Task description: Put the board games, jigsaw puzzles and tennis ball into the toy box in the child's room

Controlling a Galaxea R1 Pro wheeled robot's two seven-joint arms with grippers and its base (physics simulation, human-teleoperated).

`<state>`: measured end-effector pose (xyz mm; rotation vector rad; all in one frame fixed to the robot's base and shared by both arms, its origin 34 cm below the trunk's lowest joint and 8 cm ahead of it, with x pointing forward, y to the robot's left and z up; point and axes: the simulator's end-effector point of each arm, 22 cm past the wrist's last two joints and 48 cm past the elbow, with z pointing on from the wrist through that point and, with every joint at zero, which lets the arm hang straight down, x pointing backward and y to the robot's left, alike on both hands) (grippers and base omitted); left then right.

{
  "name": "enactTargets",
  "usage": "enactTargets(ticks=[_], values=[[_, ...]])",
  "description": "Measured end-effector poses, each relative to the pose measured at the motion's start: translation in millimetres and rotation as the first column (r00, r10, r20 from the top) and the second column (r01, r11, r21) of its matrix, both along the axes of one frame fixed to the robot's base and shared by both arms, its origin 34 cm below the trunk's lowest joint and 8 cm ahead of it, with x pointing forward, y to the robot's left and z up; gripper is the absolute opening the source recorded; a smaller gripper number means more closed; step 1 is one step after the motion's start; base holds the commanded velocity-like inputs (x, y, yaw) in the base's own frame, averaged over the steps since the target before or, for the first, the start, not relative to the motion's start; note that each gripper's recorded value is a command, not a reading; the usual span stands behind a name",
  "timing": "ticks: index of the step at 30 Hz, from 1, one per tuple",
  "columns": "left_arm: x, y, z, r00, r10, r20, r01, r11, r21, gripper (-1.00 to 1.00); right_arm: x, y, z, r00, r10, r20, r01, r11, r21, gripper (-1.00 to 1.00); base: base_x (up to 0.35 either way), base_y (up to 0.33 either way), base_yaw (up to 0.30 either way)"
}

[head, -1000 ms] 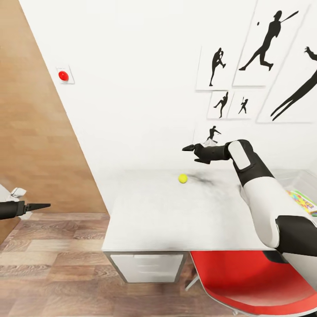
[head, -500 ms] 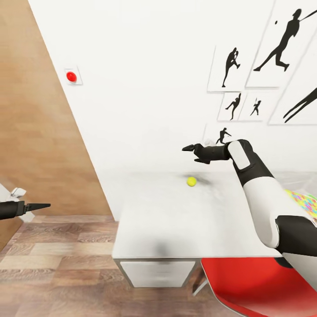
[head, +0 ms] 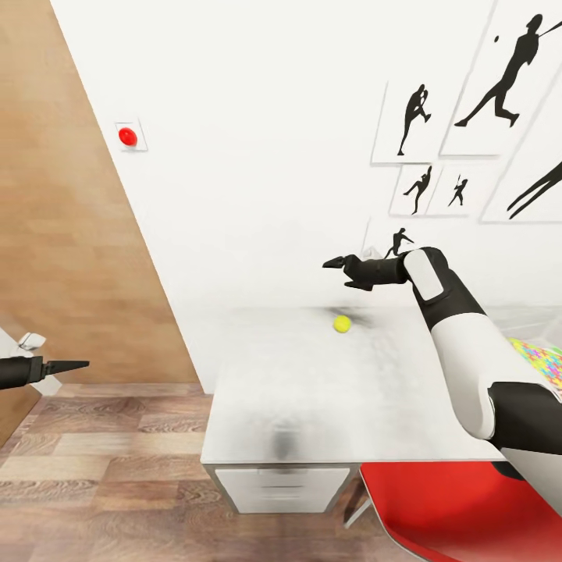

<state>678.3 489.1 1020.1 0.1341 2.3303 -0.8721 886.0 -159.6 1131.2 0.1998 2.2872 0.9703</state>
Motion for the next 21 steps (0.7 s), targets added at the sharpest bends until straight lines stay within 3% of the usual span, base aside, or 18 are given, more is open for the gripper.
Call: enactTargets(ticks=[21], values=[[-0.3,-1.0,0.5,1.0,-0.003,0.0,0.003,1.0,-0.004,1.0,-1.2,4.6,-2.4,1.0,0.007,-0.005,-0.007,1.0,-0.013,1.0,0.036,-0.03,0.0]])
